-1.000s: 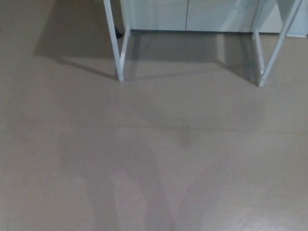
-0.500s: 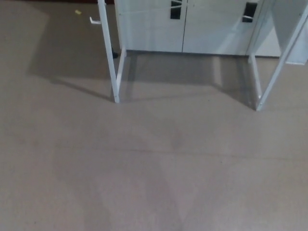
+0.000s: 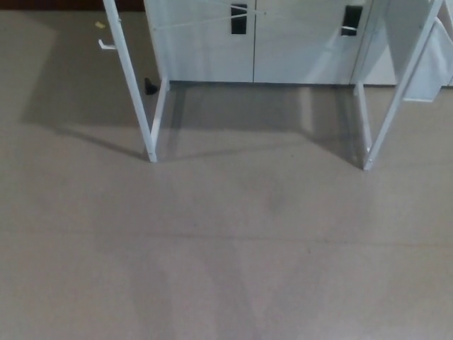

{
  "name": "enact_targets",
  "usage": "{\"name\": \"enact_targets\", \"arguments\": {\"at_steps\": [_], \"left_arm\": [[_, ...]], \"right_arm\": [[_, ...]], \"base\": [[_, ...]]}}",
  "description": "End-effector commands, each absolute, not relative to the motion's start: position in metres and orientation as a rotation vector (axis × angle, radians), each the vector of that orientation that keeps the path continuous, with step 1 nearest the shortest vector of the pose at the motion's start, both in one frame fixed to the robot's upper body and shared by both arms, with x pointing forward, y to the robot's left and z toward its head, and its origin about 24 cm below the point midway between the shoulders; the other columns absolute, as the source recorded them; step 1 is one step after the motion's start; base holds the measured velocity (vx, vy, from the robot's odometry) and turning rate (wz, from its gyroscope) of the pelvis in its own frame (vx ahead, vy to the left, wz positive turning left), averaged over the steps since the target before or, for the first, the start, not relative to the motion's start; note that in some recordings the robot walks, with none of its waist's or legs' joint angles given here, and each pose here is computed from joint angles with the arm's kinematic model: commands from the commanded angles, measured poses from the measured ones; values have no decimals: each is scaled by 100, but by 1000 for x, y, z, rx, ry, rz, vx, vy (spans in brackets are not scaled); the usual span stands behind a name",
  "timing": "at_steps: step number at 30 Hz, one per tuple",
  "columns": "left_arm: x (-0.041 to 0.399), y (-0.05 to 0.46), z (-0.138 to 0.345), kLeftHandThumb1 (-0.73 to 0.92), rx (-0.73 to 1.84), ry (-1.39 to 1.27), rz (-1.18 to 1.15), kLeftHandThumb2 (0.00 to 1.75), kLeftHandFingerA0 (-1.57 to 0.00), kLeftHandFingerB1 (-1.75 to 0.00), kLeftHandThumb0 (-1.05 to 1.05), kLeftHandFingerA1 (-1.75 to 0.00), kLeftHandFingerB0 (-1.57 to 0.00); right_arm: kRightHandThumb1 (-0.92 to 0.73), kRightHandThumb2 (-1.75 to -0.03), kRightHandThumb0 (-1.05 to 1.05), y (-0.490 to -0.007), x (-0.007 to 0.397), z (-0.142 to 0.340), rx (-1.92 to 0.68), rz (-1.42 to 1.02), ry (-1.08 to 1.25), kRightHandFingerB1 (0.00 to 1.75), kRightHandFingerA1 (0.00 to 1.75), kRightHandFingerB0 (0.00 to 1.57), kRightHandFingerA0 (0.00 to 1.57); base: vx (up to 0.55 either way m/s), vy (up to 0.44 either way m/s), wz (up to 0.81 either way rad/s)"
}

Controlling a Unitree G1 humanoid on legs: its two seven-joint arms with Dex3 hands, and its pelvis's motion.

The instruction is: The robot walks towards a file tray kept in the middle of a desk and uses its right hand to grab a tray and pulls it out towards itself

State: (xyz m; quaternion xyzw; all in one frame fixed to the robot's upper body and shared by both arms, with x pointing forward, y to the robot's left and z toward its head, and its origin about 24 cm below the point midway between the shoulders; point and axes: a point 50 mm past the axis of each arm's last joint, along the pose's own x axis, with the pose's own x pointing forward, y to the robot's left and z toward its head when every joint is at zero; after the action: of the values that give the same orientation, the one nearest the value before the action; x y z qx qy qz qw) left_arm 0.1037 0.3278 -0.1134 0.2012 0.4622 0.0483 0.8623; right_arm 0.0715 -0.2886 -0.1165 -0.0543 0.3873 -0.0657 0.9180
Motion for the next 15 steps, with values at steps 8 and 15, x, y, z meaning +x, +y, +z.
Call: {"name": "enact_targets", "arguments": {"at_steps": [8,15], "left_arm": [[107,334,-108,44,411,929,147,59,-32,-57,-61,-73,-28],[111,335,-105,48,410,897,152,65,-29,-59,-61,-74,-23]], "right_arm": [[-61,-58,-49,-288,71,-116,-121,-132,788,37,58,28,37],[-61,-57,-51,-287,74,-116,-123,-118,782,38,59,27,35]], "base": [[205,74,6],[176,-136,10]]}}
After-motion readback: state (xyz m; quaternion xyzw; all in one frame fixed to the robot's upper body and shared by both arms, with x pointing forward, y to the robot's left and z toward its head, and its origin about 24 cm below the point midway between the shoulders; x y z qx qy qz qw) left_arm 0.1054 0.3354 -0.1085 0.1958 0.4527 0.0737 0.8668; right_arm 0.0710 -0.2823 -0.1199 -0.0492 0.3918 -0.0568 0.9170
